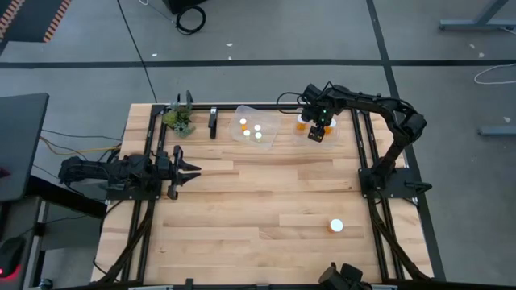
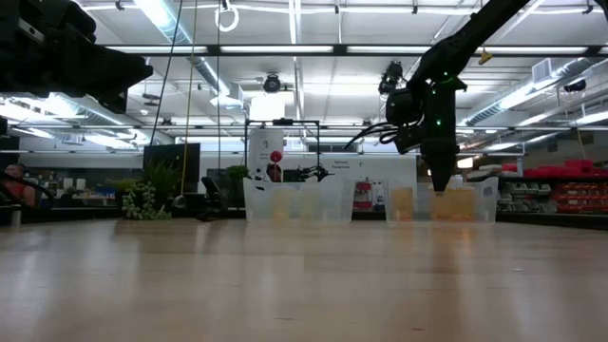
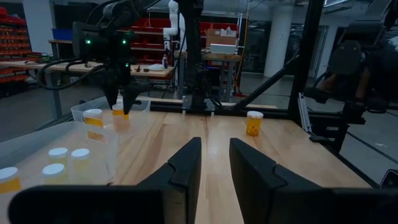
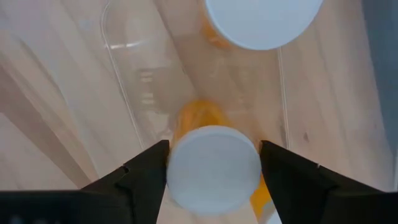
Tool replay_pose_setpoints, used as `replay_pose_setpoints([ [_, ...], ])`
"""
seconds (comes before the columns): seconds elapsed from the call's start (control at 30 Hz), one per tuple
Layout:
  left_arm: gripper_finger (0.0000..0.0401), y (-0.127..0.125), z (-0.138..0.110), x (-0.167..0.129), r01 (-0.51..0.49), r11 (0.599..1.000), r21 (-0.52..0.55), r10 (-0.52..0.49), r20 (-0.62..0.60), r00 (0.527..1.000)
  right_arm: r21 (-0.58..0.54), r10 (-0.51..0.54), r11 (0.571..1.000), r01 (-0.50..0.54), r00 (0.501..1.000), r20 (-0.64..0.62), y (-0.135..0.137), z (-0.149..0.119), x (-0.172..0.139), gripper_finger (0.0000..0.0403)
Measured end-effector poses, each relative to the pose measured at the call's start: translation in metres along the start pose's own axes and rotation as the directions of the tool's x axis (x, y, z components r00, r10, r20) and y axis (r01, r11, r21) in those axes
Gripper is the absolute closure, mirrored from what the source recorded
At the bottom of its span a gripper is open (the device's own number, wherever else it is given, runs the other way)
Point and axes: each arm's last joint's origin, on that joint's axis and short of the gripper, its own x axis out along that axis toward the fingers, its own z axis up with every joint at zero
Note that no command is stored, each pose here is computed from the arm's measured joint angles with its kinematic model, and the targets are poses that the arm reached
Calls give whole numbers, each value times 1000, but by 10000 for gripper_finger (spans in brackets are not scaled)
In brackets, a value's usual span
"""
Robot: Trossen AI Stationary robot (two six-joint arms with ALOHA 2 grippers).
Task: Pick and place medicine bottles into bin by pill shape (circle, oval)
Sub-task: Put the big orange pill bottle into the right transparent bin
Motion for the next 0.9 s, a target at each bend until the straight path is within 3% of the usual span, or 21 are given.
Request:
replay_pose_setpoints([
  [0.6,315,0,0,0,0,1000,0,0,0,1000,22,-9,1000,9,999,32,-1,6,-13,116],
  [0.9,308,0,0,0,0,1000,0,0,0,1000,38,-56,998,50,982,182,5,-7,-59,115],
])
